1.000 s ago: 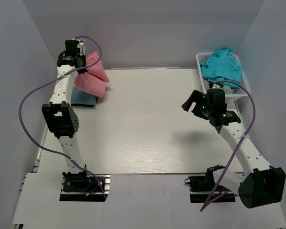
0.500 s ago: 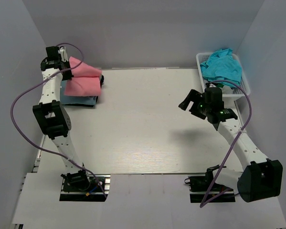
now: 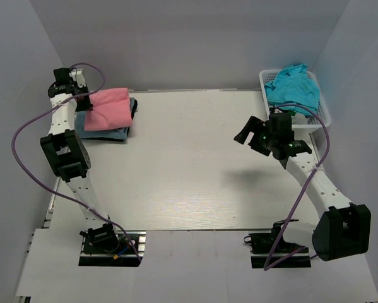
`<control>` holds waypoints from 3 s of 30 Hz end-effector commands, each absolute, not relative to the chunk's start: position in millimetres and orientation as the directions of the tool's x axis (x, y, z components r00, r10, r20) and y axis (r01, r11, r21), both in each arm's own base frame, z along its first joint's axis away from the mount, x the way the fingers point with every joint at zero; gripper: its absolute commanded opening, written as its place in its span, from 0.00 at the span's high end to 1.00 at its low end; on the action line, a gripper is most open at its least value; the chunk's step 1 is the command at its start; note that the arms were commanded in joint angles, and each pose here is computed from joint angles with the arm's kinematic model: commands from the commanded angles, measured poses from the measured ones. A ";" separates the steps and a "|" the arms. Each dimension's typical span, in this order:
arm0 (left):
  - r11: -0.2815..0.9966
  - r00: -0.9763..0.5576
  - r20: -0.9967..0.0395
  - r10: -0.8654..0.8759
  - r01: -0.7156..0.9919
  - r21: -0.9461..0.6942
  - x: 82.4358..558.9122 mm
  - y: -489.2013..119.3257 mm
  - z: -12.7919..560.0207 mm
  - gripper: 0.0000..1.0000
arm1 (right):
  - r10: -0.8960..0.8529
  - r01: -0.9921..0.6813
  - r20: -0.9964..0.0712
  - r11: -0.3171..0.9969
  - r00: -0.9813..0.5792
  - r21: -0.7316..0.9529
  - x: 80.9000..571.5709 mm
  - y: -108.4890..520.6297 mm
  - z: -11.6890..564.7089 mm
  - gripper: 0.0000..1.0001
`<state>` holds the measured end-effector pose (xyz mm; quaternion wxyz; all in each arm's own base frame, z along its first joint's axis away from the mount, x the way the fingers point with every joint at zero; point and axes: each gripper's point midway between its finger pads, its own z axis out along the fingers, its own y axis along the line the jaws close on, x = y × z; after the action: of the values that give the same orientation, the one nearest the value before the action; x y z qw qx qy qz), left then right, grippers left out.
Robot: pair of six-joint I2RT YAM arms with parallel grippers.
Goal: Fold and stack the t-shirts
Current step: Put the neatly folded tshirt into the corner of the board with the left arm
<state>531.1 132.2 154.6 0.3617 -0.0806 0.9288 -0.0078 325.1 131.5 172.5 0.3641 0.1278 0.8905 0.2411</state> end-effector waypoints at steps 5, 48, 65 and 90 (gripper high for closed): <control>0.995 -0.677 -0.729 -0.102 -0.066 -0.078 550.4 150.4 173.0 1.00 | 0.400 0.017 -0.626 0.850 -0.670 0.526 335.3 134.2 198.0 0.10; 0.973 -0.509 -0.831 -0.224 -0.063 -0.224 565.3 99.1 259.9 0.00 | 0.327 -0.025 -0.613 0.870 -0.719 0.493 304.7 130.1 193.4 0.10; 0.949 -0.543 -0.822 -0.175 0.130 -0.287 642.6 -2.1 170.8 0.00 | 0.318 0.012 -0.554 0.874 -0.770 0.485 312.2 133.9 163.9 0.10; 0.940 -0.512 -0.831 -0.217 0.120 -0.319 571.8 -11.6 232.9 0.00 | 0.292 -0.077 -0.514 0.810 -0.806 0.582 292.4 156.6 165.8 0.10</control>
<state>588.4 -4.9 190.5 0.4585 -0.0391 0.8735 -0.1591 290.9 150.8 148.2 0.2765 0.0767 0.9157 0.2812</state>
